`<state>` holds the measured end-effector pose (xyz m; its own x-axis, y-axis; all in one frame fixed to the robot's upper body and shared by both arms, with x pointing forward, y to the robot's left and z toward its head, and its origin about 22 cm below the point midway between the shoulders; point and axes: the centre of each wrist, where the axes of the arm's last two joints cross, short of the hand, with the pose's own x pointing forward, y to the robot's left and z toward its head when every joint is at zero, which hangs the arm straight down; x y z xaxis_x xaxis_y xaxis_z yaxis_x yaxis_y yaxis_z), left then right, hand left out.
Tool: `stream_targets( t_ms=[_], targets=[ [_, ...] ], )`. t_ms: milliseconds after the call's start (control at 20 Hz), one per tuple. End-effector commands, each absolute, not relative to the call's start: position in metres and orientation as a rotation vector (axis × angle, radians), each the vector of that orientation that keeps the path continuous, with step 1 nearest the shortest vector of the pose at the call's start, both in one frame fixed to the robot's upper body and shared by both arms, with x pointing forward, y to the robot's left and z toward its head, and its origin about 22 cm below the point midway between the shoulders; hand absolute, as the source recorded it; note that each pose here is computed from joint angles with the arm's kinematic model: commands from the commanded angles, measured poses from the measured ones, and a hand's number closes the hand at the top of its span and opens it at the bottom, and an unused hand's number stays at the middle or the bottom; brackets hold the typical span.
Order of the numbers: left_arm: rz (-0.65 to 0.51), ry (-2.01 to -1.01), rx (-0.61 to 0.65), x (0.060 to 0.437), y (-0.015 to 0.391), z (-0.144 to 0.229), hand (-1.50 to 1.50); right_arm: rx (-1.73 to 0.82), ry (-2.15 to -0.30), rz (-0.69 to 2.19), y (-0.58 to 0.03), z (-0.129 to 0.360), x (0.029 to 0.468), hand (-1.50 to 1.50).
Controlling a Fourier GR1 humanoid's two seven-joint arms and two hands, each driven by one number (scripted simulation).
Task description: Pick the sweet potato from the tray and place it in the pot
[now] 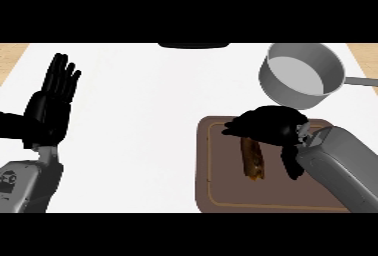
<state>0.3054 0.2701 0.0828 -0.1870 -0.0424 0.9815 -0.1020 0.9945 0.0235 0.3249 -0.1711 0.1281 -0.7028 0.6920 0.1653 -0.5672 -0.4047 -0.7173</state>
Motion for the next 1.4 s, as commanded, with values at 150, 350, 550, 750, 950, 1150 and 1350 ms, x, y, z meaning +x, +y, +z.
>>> stream_targets(
  t_ms=[150, 350, 550, 750, 950, 1150, 1350],
  targets=[
    [0.055, -1.75, 0.11, 0.304, 0.257, 0.064, 0.0, -0.257, -0.988, 2.154, -0.167, 0.127, 0.315, -1.5],
    [0.042, -1.781, 0.127, 0.312, 0.254, 0.073, 0.0, -0.332, -0.947, 2.166, -0.159, 0.089, 0.313, -1.5],
    [0.033, -1.755, 0.106, 0.301, 0.284, 0.089, 0.0, -0.325, -0.938, 2.144, -0.17, 0.097, 0.329, -1.5],
    [0.049, -1.764, 0.098, 0.306, 0.273, 0.078, 0.0, -0.298, -0.985, 2.156, -0.154, 0.065, 0.321, -1.5],
    [0.047, -1.763, 0.108, 0.291, 0.267, 0.083, 0.0, -0.279, -0.954, 2.164, -0.18, 0.053, 0.316, -1.5],
    [0.05, -1.765, 0.091, 0.301, 0.286, 0.083, 0.0, -0.234, -0.941, 2.149, -0.164, 0.019, 0.327, -1.5],
    [0.038, -1.774, 0.099, 0.309, 0.263, 0.09, 0.0, -0.122, -1.041, 2.269, -0.146, 0.021, 0.312, 1.5]
  ],
)
